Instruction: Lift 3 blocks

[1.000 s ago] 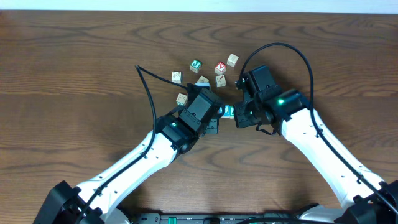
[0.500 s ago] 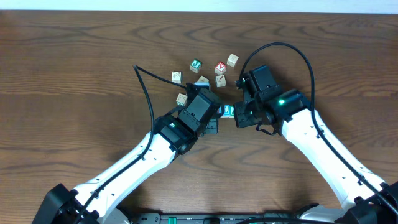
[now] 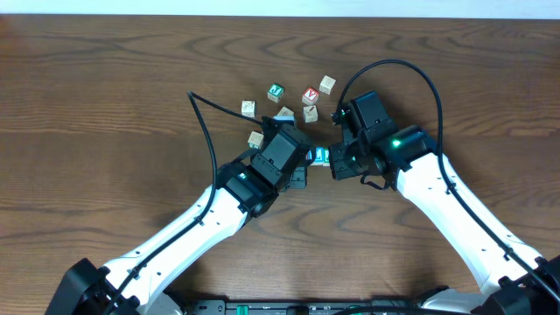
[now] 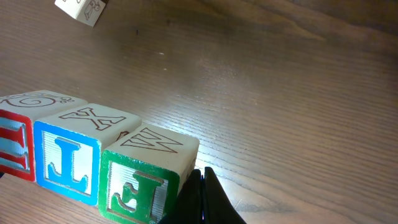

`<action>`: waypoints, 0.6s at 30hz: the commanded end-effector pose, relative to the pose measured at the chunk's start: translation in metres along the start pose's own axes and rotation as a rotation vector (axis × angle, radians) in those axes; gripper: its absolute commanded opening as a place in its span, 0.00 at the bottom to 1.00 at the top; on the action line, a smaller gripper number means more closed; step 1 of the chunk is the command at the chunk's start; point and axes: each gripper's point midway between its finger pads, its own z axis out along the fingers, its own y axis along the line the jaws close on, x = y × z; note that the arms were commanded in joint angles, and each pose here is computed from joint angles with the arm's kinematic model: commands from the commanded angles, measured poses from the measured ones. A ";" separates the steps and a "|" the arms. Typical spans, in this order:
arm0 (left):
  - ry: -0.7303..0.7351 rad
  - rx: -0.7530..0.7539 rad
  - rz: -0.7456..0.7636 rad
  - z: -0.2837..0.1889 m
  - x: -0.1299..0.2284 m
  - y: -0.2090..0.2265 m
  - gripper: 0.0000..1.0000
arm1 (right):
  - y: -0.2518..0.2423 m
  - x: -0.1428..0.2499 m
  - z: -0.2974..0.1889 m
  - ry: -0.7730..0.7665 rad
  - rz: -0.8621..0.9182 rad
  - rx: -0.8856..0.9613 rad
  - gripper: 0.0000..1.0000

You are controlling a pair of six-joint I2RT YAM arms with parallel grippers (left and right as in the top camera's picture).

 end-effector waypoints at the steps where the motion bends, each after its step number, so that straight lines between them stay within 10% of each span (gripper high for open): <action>1: -0.011 0.228 0.043 -0.028 -0.012 -0.062 0.08 | 0.065 0.002 -0.019 0.012 -0.069 -0.260 0.01; 18: -0.005 0.224 0.043 -0.027 -0.011 -0.061 0.07 | 0.059 0.000 -0.017 0.002 -0.049 -0.224 0.01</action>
